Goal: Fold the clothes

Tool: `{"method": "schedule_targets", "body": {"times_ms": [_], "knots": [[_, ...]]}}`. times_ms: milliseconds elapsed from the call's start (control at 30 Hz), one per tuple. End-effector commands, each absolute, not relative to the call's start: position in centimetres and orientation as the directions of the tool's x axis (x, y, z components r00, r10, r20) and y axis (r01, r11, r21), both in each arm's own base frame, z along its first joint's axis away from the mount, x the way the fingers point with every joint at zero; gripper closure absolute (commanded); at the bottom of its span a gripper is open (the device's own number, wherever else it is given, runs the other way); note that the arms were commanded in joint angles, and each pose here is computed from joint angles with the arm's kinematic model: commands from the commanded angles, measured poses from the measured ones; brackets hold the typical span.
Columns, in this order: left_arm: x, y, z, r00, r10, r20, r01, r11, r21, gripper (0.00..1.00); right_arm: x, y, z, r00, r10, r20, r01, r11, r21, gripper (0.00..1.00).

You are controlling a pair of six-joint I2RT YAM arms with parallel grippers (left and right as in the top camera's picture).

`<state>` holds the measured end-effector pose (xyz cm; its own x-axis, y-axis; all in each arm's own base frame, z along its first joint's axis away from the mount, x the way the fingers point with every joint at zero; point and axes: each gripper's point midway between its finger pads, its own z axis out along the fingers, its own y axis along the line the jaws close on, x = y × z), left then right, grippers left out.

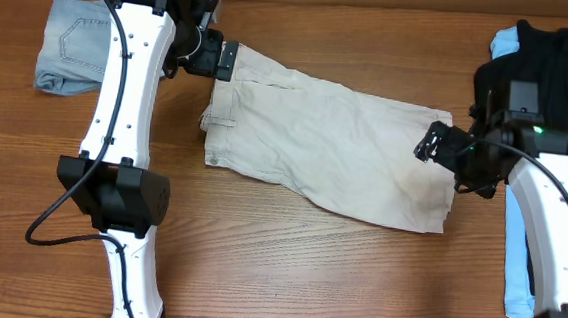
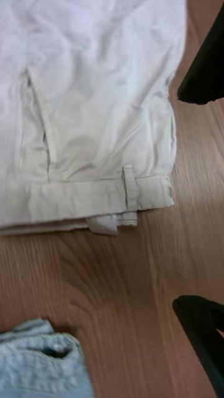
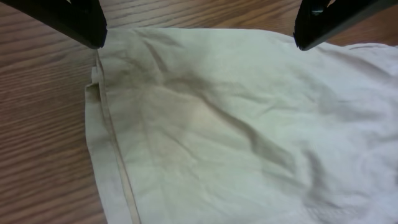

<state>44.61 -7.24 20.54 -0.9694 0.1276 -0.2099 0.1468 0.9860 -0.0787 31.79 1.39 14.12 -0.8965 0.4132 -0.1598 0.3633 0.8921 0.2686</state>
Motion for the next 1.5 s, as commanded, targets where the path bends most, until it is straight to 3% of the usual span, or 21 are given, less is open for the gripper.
{"method": "schedule_targets", "body": {"times_ms": [0, 433, 633, 1067, 1133, 1167, 1200, 1233, 1267, 1300, 1467], "knots": [[45.1, -7.7, 18.6, -0.944, 0.268, -0.192, 0.293, 0.949, -0.117, 0.0, 32.0, 1.5, 15.4, -0.906, 0.37, -0.208, 0.305, 0.908, 0.286, 0.0], [45.7, -6.2, 7.0, -0.977, 0.204, 0.063, 0.181, 0.949, -0.258, 0.0, 32.1, 1.5, 15.4, -0.912, 0.348, -0.218, 0.283, 0.917, 0.282, 0.0], [45.4, -8.9, 4.6, -0.963, 0.259, 0.081, 0.206, 0.893, -0.401, 0.0, 32.2, 1.5, 15.5, -0.911, 0.348, -0.222, 0.282, 0.917, 0.282, 0.0], [43.5, -11.2, 0.9, -0.933, 0.304, 0.195, 0.2, 0.885, -0.421, 0.01, 32.7, 1.5, 15.6, -0.904, 0.352, -0.242, 0.279, 0.916, 0.289, 0.01], [43.4, -11.7, 0.9, -0.931, 0.305, 0.2, 0.2, 0.886, -0.419, 0.09, 32.8, 1.5, 15.7, -0.903, 0.352, -0.246, 0.278, 0.916, 0.291, 0.04], [43.3, -11.9, 0.9, -0.931, 0.302, 0.203, 0.197, 0.887, -0.418, 0.22, 32.9, 1.5, 15.7, -0.903, 0.352, -0.249, 0.276, 0.915, 0.293, 0.06], [43.2, -12.1, 0.9, -0.93, 0.304, 0.204, 0.199, 0.887, -0.417, 0.39, 33.0, 1.6, 15.7, -0.902, 0.351, -0.251, 0.273, 0.914, 0.299, 0.09], [43.2, -12.4, 0.9, -0.929, 0.31, 0.204, 0.204, 0.886, -0.417, 0.64, 33.1, 1.7, 15.7, -0.9, 0.354, -0.253, 0.273, 0.912, 0.306, 0.11], [43.1, -12.7, 0.9, -0.927, 0.314, 0.205, 0.208, 0.885, -0.416, 0.83, 33.3, 1.8, 15.8, -0.899, 0.354, -0.258, 0.268, 0.911, 0.314, 0.14], [43.0, -12.8, 0.9, -0.928, 0.31, 0.209, 0.203, 0.888, -0.413, 0.94, 33.4, 1.9, 15.9, -0.898, 0.353, -0.261, 0.264, 0.91, 0.32, 0.16], [43.0, -11.8, 0.9, -0.938, 0.239, 0.251, 0.146, 0.929, -0.34, 0.96, 34.6, 2.0, 15.9, -0.887, 0.351, -0.301, 0.247, 0.91, 0.334, 0.44]]}}
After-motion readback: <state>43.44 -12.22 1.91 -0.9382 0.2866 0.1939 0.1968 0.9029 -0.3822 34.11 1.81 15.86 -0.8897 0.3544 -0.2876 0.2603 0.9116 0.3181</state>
